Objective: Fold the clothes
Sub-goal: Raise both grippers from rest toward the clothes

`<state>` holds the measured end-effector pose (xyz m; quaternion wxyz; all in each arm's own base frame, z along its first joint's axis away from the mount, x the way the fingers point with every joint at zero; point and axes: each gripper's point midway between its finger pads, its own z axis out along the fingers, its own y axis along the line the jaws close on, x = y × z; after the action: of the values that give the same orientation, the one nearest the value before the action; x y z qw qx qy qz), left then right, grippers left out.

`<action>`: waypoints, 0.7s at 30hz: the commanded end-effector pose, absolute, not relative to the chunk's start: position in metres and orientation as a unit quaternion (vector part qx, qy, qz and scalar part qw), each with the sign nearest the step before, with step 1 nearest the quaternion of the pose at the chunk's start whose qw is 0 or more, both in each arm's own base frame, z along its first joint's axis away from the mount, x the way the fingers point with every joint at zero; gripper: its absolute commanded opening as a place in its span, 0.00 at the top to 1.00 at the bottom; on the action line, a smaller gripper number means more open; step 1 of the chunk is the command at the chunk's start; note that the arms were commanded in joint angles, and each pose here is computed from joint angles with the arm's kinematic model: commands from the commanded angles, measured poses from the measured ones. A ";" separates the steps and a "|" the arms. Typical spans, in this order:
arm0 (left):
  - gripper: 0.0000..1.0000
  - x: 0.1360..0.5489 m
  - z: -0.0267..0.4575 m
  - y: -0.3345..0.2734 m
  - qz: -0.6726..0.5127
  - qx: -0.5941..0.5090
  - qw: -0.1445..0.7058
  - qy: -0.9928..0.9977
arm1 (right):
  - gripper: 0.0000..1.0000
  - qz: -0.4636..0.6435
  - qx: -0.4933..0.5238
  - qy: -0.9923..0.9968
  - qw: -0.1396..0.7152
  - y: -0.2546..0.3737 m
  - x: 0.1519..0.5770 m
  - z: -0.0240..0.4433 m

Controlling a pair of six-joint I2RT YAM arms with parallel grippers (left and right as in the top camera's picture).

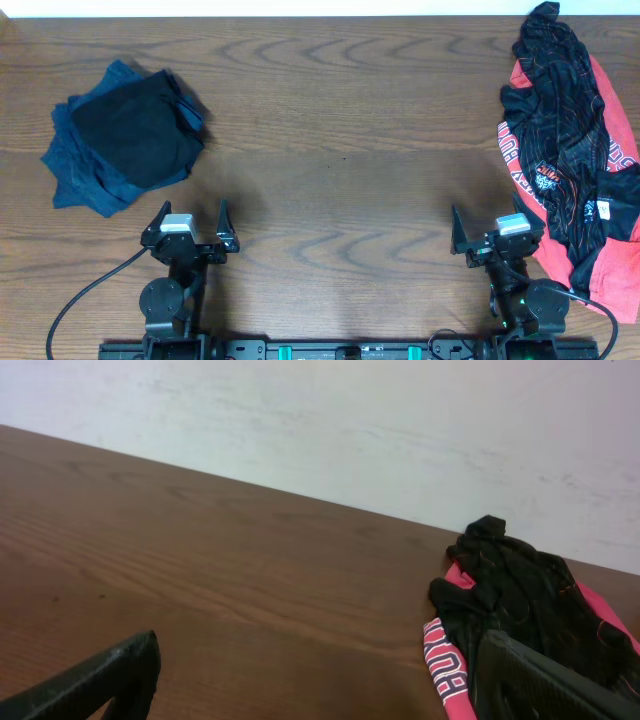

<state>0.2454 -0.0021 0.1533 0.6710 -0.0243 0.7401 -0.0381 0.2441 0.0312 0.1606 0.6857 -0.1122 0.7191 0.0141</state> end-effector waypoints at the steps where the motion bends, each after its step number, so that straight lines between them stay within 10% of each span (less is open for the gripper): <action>1: 0.02 0.244 0.140 -0.005 -0.039 -0.014 0.655 0.755 | 0.01 0.012 -0.121 0.717 0.686 0.033 0.243 0.161; 21: 0.02 0.244 0.140 -0.005 -0.042 -0.017 0.655 0.755 | 0.01 0.011 -0.117 0.718 0.686 0.032 0.244 0.161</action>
<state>0.2454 -0.0021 0.1533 0.6709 -0.0245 0.7401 -0.0382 0.2441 0.0312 0.1606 0.6857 -0.1121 0.7191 0.0140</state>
